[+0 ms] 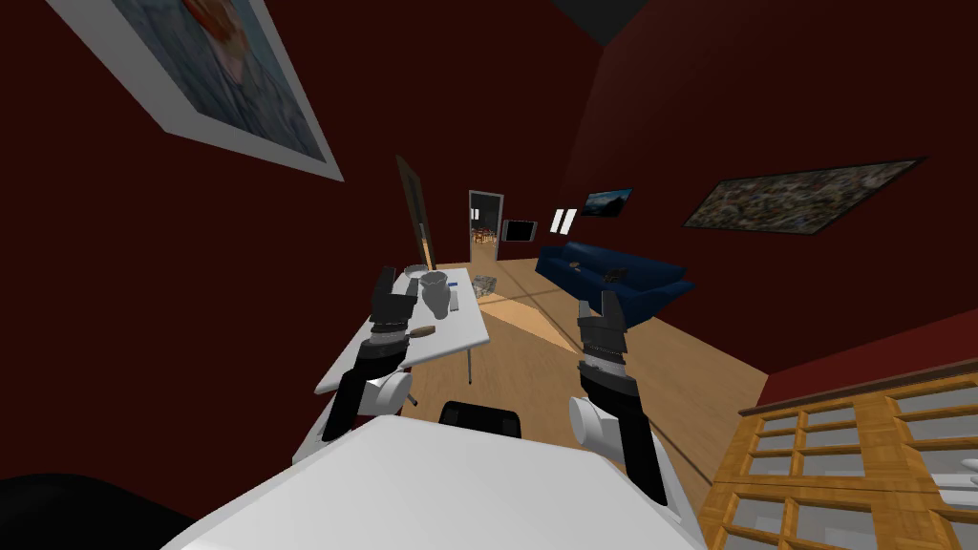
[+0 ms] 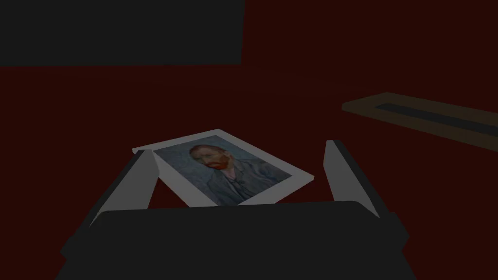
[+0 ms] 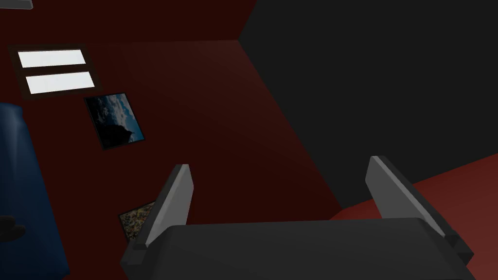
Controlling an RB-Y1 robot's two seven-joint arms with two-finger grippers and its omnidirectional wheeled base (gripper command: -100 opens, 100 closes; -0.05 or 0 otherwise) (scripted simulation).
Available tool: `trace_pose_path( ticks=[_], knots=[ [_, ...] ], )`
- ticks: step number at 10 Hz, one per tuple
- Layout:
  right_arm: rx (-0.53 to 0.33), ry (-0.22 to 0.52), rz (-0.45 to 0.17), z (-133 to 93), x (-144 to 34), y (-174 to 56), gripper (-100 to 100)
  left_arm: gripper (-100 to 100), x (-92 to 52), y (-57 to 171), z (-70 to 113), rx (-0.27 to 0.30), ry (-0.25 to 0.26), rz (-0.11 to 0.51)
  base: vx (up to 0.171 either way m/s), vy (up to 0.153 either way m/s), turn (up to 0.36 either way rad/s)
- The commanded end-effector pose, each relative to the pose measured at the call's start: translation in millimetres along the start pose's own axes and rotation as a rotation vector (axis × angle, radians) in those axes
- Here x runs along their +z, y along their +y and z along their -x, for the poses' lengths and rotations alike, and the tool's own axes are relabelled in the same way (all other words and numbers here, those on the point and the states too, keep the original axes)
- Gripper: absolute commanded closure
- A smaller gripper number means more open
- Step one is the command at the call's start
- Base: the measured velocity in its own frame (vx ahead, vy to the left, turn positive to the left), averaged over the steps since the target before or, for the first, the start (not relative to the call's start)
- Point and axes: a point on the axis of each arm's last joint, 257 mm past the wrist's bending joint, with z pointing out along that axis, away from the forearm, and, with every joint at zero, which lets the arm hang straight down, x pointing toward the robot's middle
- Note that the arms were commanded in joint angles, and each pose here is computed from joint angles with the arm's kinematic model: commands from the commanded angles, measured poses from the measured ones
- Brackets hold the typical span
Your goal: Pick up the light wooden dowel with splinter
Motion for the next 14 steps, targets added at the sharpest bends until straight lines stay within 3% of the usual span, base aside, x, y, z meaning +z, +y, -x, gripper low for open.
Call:
trace_pose_path(
  ticks=[1,5,7,14],
  knots=[
    [0.0,0.0,0.0,0,0.0,0,0,-100,-2.8,11,3.9,0.007,0.024,0.044,-0.044,-0.023,-0.005],
    [0.0,0.0,0.0,0,0.0,0,0,-100,-10.1,35,16.2,0.013,0.053,0.149,-0.044,-0.025,-0.009],
    [0.0,0.0,0.0,0,0.0,0,0,-100,-17.4,54,28.7,0.015,0.068,0.231,-0.01,-0.008,-0.018],
    [0.0,0.0,0.0,0,0.0,0,0,-100,-36.4,97,52.4,0.015,0.084,0.424,-0.002,-0.005,-0.015]
  ],
)
